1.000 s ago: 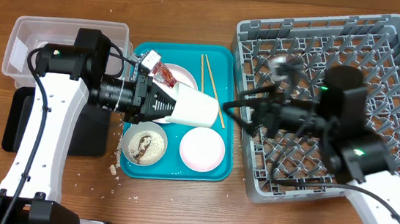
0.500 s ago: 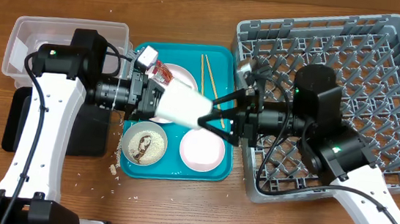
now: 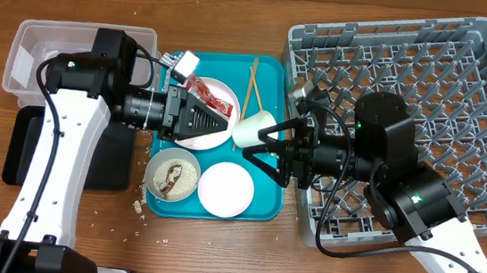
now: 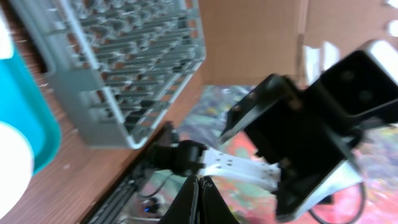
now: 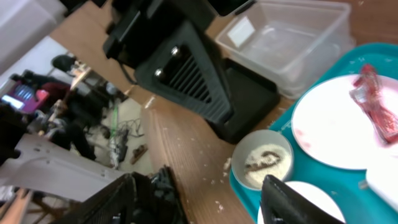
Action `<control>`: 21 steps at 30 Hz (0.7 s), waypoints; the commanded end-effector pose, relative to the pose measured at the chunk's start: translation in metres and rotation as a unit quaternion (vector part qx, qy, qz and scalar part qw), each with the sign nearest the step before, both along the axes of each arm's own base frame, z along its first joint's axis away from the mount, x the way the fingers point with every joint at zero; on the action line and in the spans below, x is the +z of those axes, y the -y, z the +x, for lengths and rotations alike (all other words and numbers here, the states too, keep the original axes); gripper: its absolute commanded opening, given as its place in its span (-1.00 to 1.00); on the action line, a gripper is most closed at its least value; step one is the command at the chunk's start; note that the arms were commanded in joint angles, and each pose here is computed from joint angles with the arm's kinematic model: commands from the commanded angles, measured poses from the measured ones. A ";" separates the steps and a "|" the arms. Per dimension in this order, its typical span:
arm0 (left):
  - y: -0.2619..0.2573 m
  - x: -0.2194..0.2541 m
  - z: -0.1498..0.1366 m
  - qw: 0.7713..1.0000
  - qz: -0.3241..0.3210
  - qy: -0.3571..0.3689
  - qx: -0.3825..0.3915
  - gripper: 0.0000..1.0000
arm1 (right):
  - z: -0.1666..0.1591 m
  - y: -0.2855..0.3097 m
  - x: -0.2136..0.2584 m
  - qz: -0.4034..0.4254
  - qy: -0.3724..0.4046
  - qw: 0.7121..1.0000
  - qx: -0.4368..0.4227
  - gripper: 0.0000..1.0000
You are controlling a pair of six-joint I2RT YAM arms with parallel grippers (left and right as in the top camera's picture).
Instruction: Sort waste into correct bins and load items into the dishwasher
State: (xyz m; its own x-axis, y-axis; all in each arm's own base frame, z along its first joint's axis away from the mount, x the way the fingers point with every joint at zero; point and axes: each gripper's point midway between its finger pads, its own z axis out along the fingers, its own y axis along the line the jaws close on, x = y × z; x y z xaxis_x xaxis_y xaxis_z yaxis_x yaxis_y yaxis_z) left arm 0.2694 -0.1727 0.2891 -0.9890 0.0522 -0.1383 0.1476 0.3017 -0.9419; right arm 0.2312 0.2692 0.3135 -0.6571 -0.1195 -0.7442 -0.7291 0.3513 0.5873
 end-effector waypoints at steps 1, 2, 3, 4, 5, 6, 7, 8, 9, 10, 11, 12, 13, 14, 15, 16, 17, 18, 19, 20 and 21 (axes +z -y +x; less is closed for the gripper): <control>-0.024 -0.051 0.001 0.985 0.170 -0.020 0.018 -0.92 | 0.008 0.010 0.009 -0.005 0.017 0.999 -0.029 0.38; -0.030 -0.058 0.002 0.980 0.197 -0.027 0.026 -0.88 | 0.009 0.011 0.007 -0.009 0.015 0.999 -0.034 0.39; -0.036 -0.066 0.004 0.973 0.225 -0.028 0.032 -0.76 | 0.011 0.012 0.005 -0.014 0.013 0.999 -0.041 0.39; -0.041 -0.072 0.008 0.967 0.253 -0.020 0.038 -0.64 | 0.013 0.014 0.002 -0.020 0.010 0.999 -0.049 0.40; -0.047 -0.078 0.013 0.959 0.279 -0.014 0.046 -0.58 | 0.014 0.015 0.000 -0.026 0.008 0.998 -0.055 0.45; -0.056 -0.087 0.020 0.945 0.321 -0.005 0.060 -0.52 | 0.015 0.017 -0.003 -0.032 0.004 0.998 -0.062 0.46; -0.065 -0.097 0.028 0.924 0.373 0.001 0.081 -0.50 | 0.019 0.021 -0.009 -0.045 -0.001 0.996 -0.079 0.46; -0.067 -0.101 0.033 0.912 0.401 0.007 0.092 -0.48 | 0.023 0.025 -0.014 -0.058 -0.006 0.994 -0.096 0.47; -0.065 -0.103 0.038 0.902 0.420 0.020 0.098 -0.47 | 0.027 0.030 -0.020 -0.070 -0.013 0.991 -0.117 0.46; -0.059 -0.104 0.042 0.896 0.432 0.036 0.099 -0.47 | 0.034 0.038 -0.027 -0.086 -0.026 0.985 -0.150 0.47; -0.049 -0.104 0.047 0.891 0.441 0.060 0.094 -0.47 | 0.040 0.046 -0.033 -0.100 -0.038 0.977 -0.184 0.47; -0.040 -0.105 0.051 0.881 0.456 0.086 0.092 -0.47 | 0.048 0.058 -0.041 -0.117 -0.054 0.965 -0.229 0.54; -0.035 -0.106 0.056 0.866 0.479 0.105 0.098 -0.42 | 0.054 0.070 -0.047 -0.130 -0.069 0.951 -0.272 0.59; -0.031 -0.107 0.059 0.853 0.497 0.118 0.106 -0.35 | 0.060 0.085 -0.052 -0.140 -0.085 0.935 -0.315 0.59; -0.024 -0.108 0.065 0.830 0.526 0.145 0.117 -0.25 | 0.066 0.103 -0.058 -0.147 -0.105 0.914 -0.363 0.61; -0.016 -0.108 0.069 0.812 0.545 0.168 0.123 -0.20 | 0.069 0.118 -0.061 -0.149 -0.122 0.897 -0.398 0.64; -0.012 -0.109 0.071 0.804 0.553 0.179 0.126 -0.13 | 0.071 0.127 -0.063 -0.149 -0.131 0.887 -0.417 0.69; 0.001 -0.112 0.074 0.791 0.564 0.199 0.127 -0.04 | 0.073 0.141 -0.065 -0.147 -0.144 0.875 -0.438 0.74; 0.010 -0.115 0.076 0.787 0.567 0.209 0.122 -0.04 | 0.075 0.154 -0.067 -0.145 -0.154 0.865 -0.454 0.75; 0.019 -0.120 0.076 0.785 0.568 0.218 0.116 -0.04 | 0.076 0.160 -0.068 -0.144 -0.160 0.861 -0.461 0.75; 0.029 -0.127 0.078 0.782 0.571 0.226 0.110 -0.04 | 0.077 0.172 -0.070 -0.140 -0.176 0.851 -0.475 0.76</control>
State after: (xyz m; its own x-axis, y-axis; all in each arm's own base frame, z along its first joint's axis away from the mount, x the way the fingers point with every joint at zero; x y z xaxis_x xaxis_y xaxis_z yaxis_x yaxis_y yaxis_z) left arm 0.3329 -0.2012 0.1796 -0.8751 0.2218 -0.4301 0.2815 0.9562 -0.0797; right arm 0.2969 0.1369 0.2283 -0.8149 0.2872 -0.5034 0.0034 0.8709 0.4914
